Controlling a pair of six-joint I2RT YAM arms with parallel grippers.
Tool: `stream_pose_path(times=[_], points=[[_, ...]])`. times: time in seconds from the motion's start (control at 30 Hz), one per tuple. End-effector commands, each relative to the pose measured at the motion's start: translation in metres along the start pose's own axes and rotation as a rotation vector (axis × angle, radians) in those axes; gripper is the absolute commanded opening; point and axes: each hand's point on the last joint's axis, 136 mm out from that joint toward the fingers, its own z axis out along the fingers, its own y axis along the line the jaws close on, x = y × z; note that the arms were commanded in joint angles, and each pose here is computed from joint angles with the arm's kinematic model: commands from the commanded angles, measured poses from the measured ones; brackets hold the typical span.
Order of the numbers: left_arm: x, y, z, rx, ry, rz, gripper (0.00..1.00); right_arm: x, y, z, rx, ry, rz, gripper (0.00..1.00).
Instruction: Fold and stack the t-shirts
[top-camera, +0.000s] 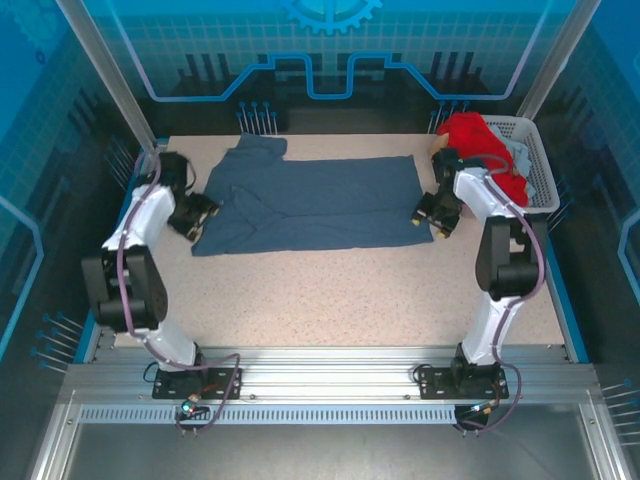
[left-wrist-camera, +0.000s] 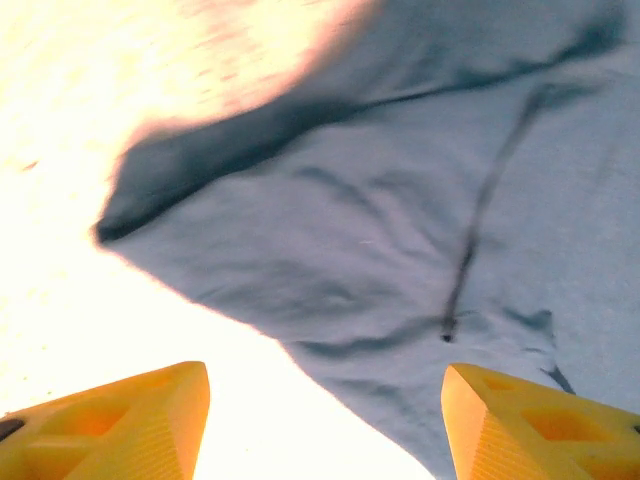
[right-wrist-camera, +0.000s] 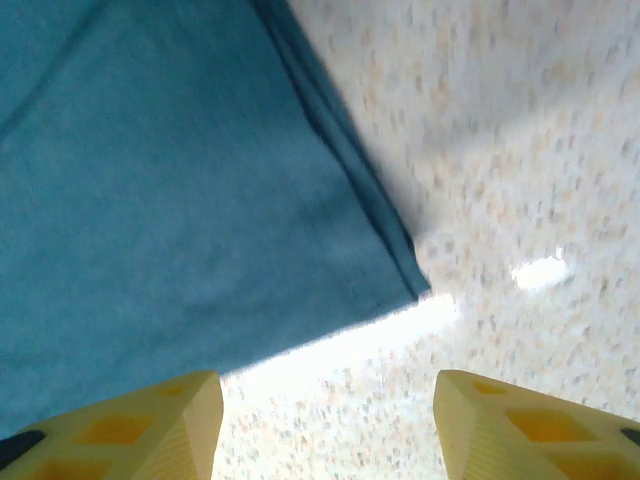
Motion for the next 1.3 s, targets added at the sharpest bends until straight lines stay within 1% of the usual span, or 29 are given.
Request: stream_pose_path(times=[0.0,0.07,0.2,0.27,0.37,0.43,0.53,0.67,0.7,0.77,0.83,0.9,0.93,0.97,1.0,1.1,1.27], points=[[0.012,0.014,0.022,0.07,0.093,-0.157,0.63,0.011,0.005,0.012,-0.094,0.009,-0.012,0.59],[0.012,0.019,0.03,0.068,0.11,-0.178,0.64,0.013,0.003,0.018,-0.119,0.016,0.007,0.59],[0.004,0.017,0.045,0.083,0.105,-0.196,0.64,0.008,-0.002,0.029,-0.143,0.034,0.056,0.58],[0.002,0.019,0.052,0.059,0.111,-0.196,0.62,0.005,-0.005,0.034,-0.138,0.04,0.076,0.58],[0.0,0.031,0.062,-0.004,0.105,-0.188,0.58,0.002,-0.007,0.039,-0.122,0.044,0.092,0.56],[-0.002,0.037,0.067,-0.029,0.091,-0.182,0.54,0.001,-0.009,0.043,-0.105,0.053,0.105,0.55],[-0.005,0.039,0.072,-0.042,0.082,-0.174,0.47,-0.002,-0.009,0.048,-0.101,0.049,0.114,0.53],[-0.013,0.037,0.076,-0.055,0.067,-0.16,0.37,-0.011,-0.005,0.056,-0.09,0.041,0.102,0.47],[-0.015,0.036,0.077,-0.06,0.059,-0.153,0.33,-0.014,-0.005,0.058,-0.082,0.038,0.097,0.44],[-0.022,0.036,0.077,-0.074,0.042,-0.141,0.21,-0.019,-0.004,0.063,-0.07,0.039,0.094,0.35],[-0.027,0.037,0.074,-0.093,0.02,-0.127,0.09,-0.02,-0.007,0.067,-0.043,0.046,0.091,0.24],[-0.031,0.04,0.07,-0.113,0.002,-0.115,0.01,-0.02,-0.011,0.068,-0.012,0.049,0.09,0.12],[-0.031,0.042,0.067,-0.124,-0.001,-0.109,0.0,-0.02,-0.014,0.067,0.009,0.046,0.088,0.05],[-0.031,0.043,0.065,-0.129,-0.003,-0.104,0.0,-0.019,-0.016,0.065,0.023,0.04,0.084,0.01],[-0.029,0.044,0.063,-0.132,-0.001,-0.095,0.0,-0.017,-0.018,0.062,0.04,0.034,0.08,0.0],[-0.018,0.056,0.057,-0.158,0.014,-0.092,0.0,-0.005,-0.026,0.052,0.093,0.023,0.069,0.0],[0.014,0.087,0.045,-0.182,0.033,-0.16,0.0,0.039,-0.052,0.045,0.161,0.074,0.1,0.0]])
